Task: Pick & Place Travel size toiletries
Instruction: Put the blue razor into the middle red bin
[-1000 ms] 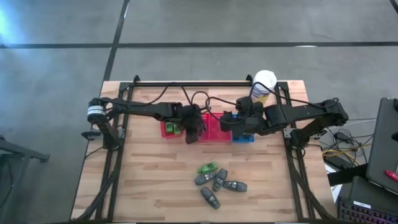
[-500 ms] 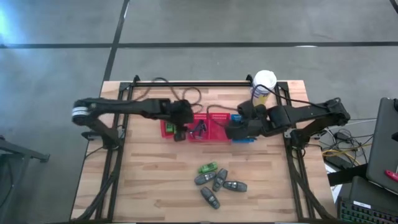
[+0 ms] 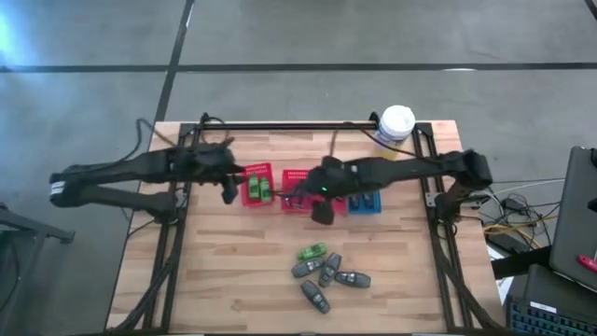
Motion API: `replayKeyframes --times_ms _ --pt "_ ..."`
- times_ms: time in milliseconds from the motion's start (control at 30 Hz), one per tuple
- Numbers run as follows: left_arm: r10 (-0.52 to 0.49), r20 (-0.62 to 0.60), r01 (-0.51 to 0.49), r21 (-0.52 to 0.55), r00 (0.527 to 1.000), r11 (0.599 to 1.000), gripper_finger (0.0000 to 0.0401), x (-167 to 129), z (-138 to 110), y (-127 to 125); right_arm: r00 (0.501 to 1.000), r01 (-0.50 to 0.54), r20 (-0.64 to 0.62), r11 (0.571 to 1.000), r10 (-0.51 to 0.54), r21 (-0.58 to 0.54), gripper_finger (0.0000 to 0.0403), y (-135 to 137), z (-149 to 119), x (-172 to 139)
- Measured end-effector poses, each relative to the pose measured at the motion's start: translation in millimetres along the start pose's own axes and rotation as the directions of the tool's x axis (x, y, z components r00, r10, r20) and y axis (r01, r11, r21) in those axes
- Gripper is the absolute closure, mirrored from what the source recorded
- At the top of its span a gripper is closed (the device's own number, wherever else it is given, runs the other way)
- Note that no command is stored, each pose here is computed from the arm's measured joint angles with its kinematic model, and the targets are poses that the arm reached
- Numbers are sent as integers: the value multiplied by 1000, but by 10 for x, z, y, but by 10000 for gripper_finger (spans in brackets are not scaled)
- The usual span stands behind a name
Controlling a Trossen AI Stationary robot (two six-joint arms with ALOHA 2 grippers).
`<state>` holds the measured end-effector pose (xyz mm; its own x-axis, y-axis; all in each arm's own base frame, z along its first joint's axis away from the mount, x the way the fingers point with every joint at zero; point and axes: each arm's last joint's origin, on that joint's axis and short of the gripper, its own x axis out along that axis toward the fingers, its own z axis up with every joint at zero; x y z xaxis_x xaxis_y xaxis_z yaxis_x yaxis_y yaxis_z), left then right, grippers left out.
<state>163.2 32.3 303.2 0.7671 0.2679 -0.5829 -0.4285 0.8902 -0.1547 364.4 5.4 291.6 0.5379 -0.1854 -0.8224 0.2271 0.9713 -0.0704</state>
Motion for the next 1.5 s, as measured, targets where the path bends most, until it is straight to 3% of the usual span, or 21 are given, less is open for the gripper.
replayKeyframes --times_ms 100,233,533,900,1500 --pt "-12 40 15 -71 999 997 250 -119 -94 44 999 14 -44 998 -16 -58 141 -151 60 236" --pt "-24 79 30 -85 997 996 250 -223 -197 88 993 -59 -105 993 48 -101 160 -269 117 605" --pt "-29 96 39 -102 995 994 250 -264 -347 138 974 -93 -223 964 36 -249 189 -251 303 1161" --pt "-31 90 39 -87 995 995 250 -254 -364 140 950 -131 -310 946 34 -296 242 -192 416 1494" --pt "-30 84 37 -86 996 996 249 -253 -370 142 931 -166 -364 912 19 -376 359 -210 281 1617"
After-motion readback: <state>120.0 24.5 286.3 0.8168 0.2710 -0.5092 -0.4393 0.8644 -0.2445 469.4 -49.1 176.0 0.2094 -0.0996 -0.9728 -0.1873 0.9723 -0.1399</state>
